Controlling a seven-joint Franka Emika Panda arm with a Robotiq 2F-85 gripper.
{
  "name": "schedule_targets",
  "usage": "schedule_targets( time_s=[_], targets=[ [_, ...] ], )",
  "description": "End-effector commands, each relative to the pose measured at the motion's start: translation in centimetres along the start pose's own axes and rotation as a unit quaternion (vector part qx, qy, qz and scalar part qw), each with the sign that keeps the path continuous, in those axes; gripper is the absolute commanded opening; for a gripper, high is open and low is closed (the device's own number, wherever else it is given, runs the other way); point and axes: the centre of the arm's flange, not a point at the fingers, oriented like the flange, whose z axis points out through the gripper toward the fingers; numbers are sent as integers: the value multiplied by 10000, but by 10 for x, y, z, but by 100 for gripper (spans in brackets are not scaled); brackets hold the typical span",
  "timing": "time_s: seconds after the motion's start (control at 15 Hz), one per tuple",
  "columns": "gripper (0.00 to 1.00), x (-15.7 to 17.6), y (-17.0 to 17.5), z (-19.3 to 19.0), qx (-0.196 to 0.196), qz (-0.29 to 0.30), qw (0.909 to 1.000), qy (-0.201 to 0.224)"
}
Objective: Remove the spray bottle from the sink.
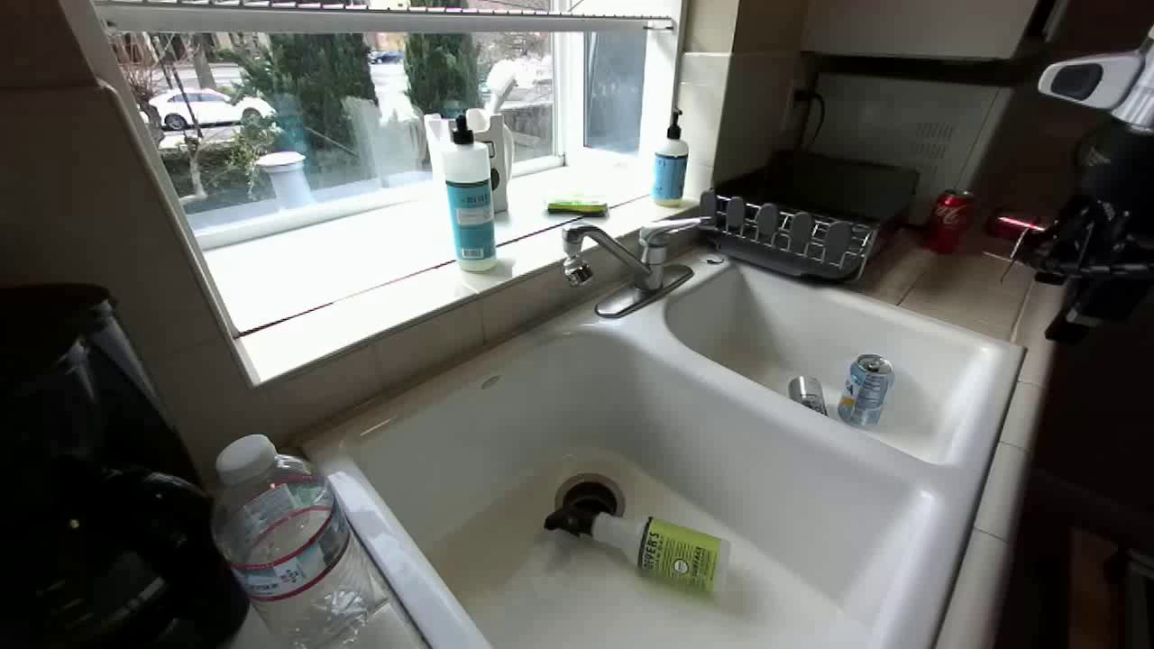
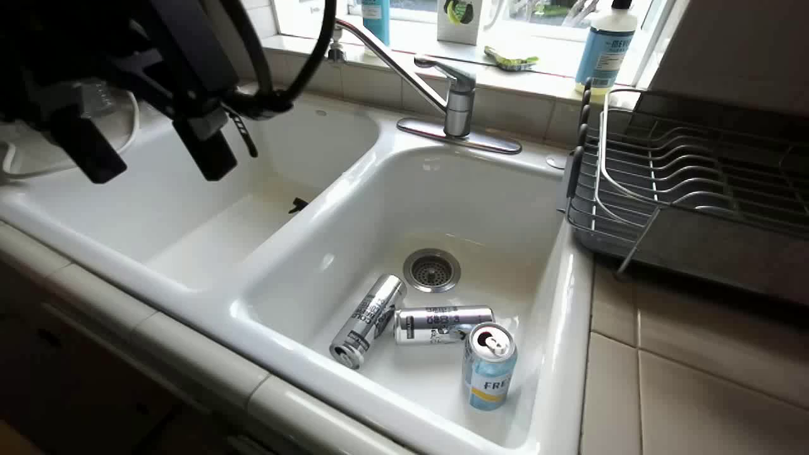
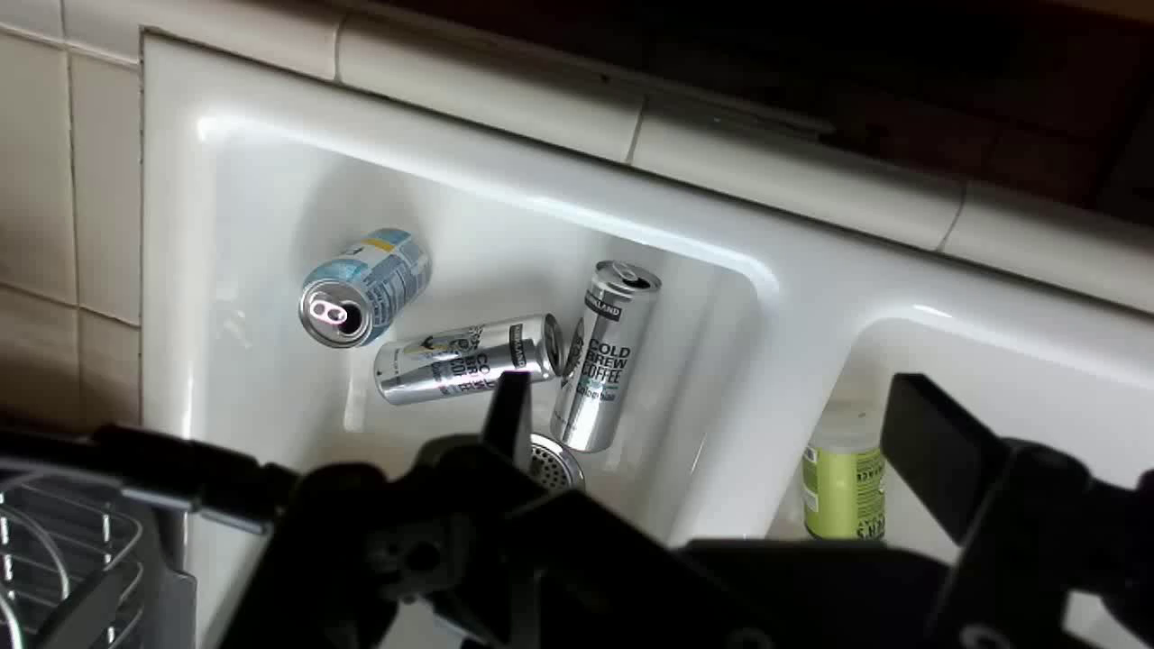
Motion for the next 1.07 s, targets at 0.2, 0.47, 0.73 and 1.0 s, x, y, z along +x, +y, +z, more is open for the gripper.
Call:
schedule_targets(
  time_s=[0.2, 0.47, 0.73, 1.0],
  targets=[
    [100, 0, 0, 0, 0, 0, 10000, 0],
    [100, 0, 0, 0, 0, 0, 10000, 0],
    [100, 0, 0, 0, 0, 0, 10000, 0],
    [100, 0, 0, 0, 0, 0, 10000, 0]
  ],
)
